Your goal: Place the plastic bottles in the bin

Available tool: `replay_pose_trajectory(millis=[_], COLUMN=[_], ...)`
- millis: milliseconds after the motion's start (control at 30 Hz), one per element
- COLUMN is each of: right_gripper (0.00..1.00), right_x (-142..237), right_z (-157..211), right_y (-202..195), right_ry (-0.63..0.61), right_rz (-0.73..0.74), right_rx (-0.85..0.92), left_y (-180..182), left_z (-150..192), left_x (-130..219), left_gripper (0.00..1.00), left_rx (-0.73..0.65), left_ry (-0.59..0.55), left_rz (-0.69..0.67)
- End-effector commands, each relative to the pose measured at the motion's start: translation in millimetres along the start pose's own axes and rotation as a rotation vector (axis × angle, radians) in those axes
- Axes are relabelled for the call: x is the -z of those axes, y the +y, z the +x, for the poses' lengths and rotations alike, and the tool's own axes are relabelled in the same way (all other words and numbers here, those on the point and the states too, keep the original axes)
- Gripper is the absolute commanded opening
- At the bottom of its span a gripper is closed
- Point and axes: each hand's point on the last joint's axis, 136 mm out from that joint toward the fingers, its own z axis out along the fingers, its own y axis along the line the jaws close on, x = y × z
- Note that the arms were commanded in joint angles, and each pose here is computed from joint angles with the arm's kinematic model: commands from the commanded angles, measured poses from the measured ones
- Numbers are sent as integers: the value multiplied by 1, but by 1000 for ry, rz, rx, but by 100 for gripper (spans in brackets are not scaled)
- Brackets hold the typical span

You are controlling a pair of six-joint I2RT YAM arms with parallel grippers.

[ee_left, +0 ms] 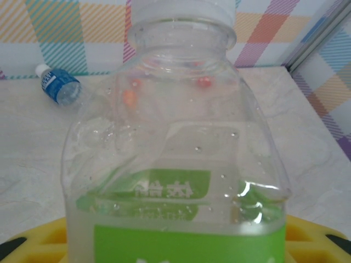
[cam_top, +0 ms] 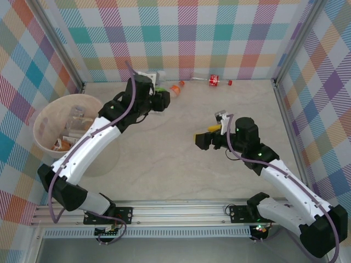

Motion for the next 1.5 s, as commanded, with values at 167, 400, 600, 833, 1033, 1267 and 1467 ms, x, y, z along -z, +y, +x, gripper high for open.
replay_pose_trajectory(millis=[167,400,600,833,1033,1267,1467], right_gripper=[100,100,100,100,100,100,100], right_x=[-8,-12,-12,-13,-14,-16,-24], right_z=[-24,-24,-26,-25,-26,-24,-25], right_y=[27,25,22,14,8,2,0], right_ry=[-43,-48,-65,-73,-79,-75,-64], right_rz=[-71,-53,-35,3,39,60,62], right_rx=[80,90,102,102,96,89,101], left_y=[41,76,110,167,219,277,299], left_z=[-36,-66,-85,-87,-70,-42,-35], left_x=[67,122,168,201,207,219,223], left_gripper=[50,50,49,48,48,47,48], left_rx=[24,-4,-4,-32,30,106,80], left_ry=[-118,-216,-300,-316,-274,-200,-185], left_rz=[-121,-273,-442,-720,-804,-975,-1037])
